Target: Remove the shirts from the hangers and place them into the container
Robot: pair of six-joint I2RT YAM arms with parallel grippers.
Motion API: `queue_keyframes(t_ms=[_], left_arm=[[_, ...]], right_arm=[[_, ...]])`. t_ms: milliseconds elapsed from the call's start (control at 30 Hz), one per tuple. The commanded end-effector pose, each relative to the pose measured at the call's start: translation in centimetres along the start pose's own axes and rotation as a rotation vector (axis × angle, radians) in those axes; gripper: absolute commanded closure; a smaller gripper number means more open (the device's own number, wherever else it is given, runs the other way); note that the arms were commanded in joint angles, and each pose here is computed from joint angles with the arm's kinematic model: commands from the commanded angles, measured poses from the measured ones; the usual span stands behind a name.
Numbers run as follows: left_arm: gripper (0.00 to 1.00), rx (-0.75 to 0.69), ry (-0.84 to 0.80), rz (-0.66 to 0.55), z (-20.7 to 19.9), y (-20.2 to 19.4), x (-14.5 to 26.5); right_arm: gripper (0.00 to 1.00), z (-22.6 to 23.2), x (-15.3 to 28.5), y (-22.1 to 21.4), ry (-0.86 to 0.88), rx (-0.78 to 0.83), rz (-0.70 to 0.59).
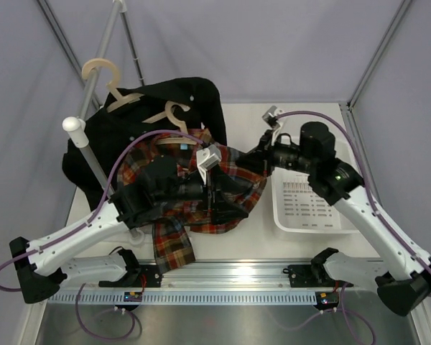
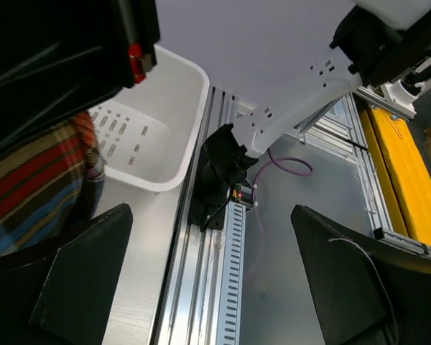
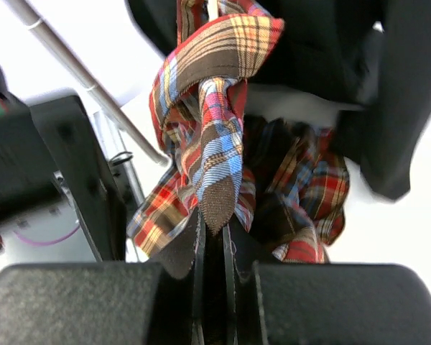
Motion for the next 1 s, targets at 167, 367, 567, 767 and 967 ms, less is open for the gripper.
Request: queue_keyframes(t_ms=[167, 367, 567, 767, 967], left_arm=[[0.01, -0.137, 0.005, -0.115, -1.8, 7.1, -2.2], [0.01, -0.159, 0.112, -0.164, -0.9, 10.7, -3.3], [0.01, -0.209, 0.384, -0.237, 2.7, 13.7, -3.2], [0.01, -0.239, 0.578, -0.206, 6.7, 15.1, -4.9], [0.01, -0.281, 0.695, -0.262, 8.8, 16.4, -4.9]], right_arm=[[1.00, -1.8, 7.4, 0.6, -0.313, -0.058, -0.090], [1.00, -1.9, 10.6, -0.5, -0.429, -0.057, -0.094], [1.00, -1.6, 14.7, 1.6, -0.572, -0.050, -0.217], [1.00, -1.8, 18.2, 3.5, -0.720, -0.054, -0.271], [1.00, 0.4, 19.2, 3.3, -0.652, -0.034, -0.266]])
Point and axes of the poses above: each gripper's point midway between its finger pads, its own x axis back along the fingers, its own z axis along the line the jaws close on, y = z × x, the point moved 1 cm from there along x, back along the fingers, and after that the axes turned 2 degrees about -x, right-handed, at the moved point
